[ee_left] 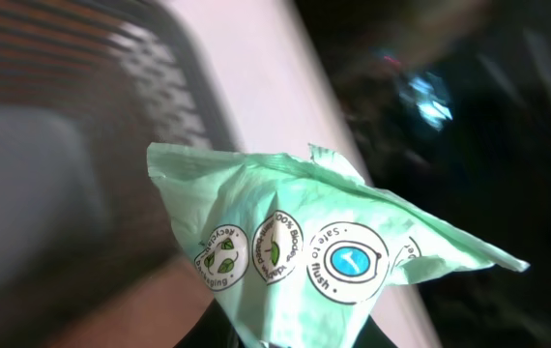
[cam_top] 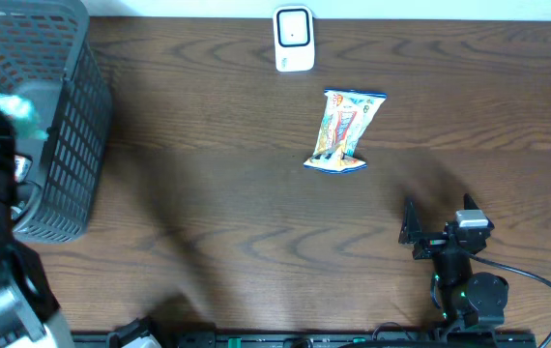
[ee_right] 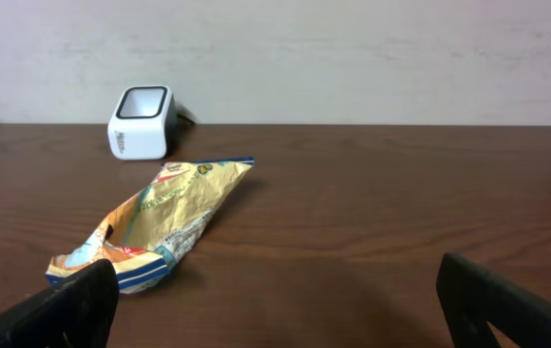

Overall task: Scan the item barcode
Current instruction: 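Carry the green packet to the scanner and drop it on the table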

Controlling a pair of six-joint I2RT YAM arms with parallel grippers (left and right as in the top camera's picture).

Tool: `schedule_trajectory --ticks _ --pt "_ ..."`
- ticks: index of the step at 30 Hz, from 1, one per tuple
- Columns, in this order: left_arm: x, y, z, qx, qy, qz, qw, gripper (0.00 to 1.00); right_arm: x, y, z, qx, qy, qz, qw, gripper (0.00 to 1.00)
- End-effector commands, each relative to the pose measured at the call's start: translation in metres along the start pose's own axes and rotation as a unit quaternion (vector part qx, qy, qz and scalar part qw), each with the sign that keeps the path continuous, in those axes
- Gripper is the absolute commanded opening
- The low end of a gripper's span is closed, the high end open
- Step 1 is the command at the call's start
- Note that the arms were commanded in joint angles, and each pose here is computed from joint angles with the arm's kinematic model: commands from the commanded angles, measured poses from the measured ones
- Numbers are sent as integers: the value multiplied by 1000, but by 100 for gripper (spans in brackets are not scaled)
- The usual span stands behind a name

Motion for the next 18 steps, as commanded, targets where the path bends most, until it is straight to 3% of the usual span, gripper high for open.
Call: schedule_trajectory --ticks 1,4,7,11,13,18 --pt "-28 -4 27 65 7 63 996 8 -2 0 1 2 5 8 1000 99" --pt "-39 6 54 120 32 85 989 7 -2 0 1 2 5 8 1000 99" --pt "-55 28 103 196 127 125 964 8 -2 0 1 2 5 8 1000 99" --pt "-63 55 177 283 251 169 910 7 -2 0 1 2 5 8 1000 99" --pt "-57 71 231 343 287 171 878 7 -2 0 1 2 5 8 1000 99" --pt "-29 104 329 420 348 155 824 8 -2 0 1 2 5 8 1000 99"
Point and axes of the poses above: each gripper's point midway between its finger pads, its own y axis out along the fingers, its own x axis along the line the jaws close on, z = x × y, the point moved 5 cm from there along -y, back along the fingers, and after that the axes turned 2 degrees about y, right-handed, at the moved point
